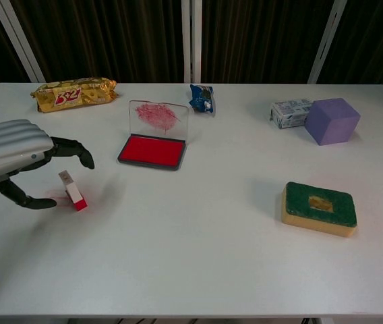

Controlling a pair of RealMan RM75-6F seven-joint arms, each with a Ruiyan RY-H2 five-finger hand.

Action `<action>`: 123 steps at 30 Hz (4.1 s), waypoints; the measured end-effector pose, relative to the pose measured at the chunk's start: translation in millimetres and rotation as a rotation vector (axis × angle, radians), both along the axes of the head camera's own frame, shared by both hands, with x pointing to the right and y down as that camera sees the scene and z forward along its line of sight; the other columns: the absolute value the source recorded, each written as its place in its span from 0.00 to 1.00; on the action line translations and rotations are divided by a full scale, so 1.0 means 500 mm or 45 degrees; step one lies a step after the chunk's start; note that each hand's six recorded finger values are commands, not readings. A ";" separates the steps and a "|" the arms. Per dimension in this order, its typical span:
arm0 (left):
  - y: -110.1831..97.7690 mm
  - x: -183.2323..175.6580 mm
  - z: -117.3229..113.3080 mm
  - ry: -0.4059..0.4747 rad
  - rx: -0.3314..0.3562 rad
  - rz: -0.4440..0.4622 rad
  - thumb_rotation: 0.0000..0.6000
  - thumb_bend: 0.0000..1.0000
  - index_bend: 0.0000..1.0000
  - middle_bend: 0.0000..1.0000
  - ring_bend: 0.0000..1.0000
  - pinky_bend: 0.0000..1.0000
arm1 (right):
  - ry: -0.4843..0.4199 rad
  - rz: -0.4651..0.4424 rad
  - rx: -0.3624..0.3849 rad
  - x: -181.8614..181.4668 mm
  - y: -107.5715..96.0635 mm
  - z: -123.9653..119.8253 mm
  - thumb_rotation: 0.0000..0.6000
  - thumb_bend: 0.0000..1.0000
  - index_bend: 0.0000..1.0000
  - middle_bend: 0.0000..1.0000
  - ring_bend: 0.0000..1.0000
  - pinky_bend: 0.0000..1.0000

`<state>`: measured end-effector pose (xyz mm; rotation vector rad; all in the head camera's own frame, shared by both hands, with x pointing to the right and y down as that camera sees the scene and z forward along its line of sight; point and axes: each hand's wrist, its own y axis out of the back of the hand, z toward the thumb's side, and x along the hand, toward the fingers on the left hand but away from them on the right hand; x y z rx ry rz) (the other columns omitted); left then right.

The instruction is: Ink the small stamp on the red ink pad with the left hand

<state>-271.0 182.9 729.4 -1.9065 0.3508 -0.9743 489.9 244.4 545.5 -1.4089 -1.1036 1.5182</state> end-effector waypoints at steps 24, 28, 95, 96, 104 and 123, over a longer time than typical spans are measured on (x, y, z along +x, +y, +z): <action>-0.005 0.011 0.033 0.004 0.065 0.035 1.00 0.31 0.46 0.47 0.93 1.00 | 0.002 0.013 -0.012 0.008 0.006 0.006 1.00 0.27 0.00 0.00 0.00 0.00; -0.003 0.014 0.036 0.013 0.060 0.030 1.00 0.31 0.47 0.47 0.93 1.00 | 0.004 0.015 -0.013 0.009 0.007 0.006 1.00 0.27 0.00 0.00 0.00 0.00; -0.243 0.245 0.102 0.003 -0.249 -0.389 1.00 0.39 0.58 0.59 1.00 1.00 | -0.016 0.041 -0.025 0.028 0.020 0.004 1.00 0.28 0.00 0.00 0.00 0.00; -0.244 0.246 0.104 0.004 -0.250 -0.392 1.00 0.39 0.58 0.60 1.00 1.00 | -0.015 0.047 -0.023 0.032 0.021 0.002 1.00 0.28 0.00 0.00 0.00 0.00; -0.238 0.253 0.122 0.003 -0.266 -0.412 1.00 0.40 0.58 0.60 1.00 1.00 | -0.018 0.057 -0.015 0.041 0.026 -0.002 1.00 0.28 0.00 0.00 0.00 0.00; -0.228 0.236 0.146 -0.019 -0.269 -0.426 1.00 0.41 0.60 0.61 1.00 1.00 | -0.018 0.051 -0.013 0.035 0.022 0.000 1.00 0.29 0.00 0.00 0.00 0.00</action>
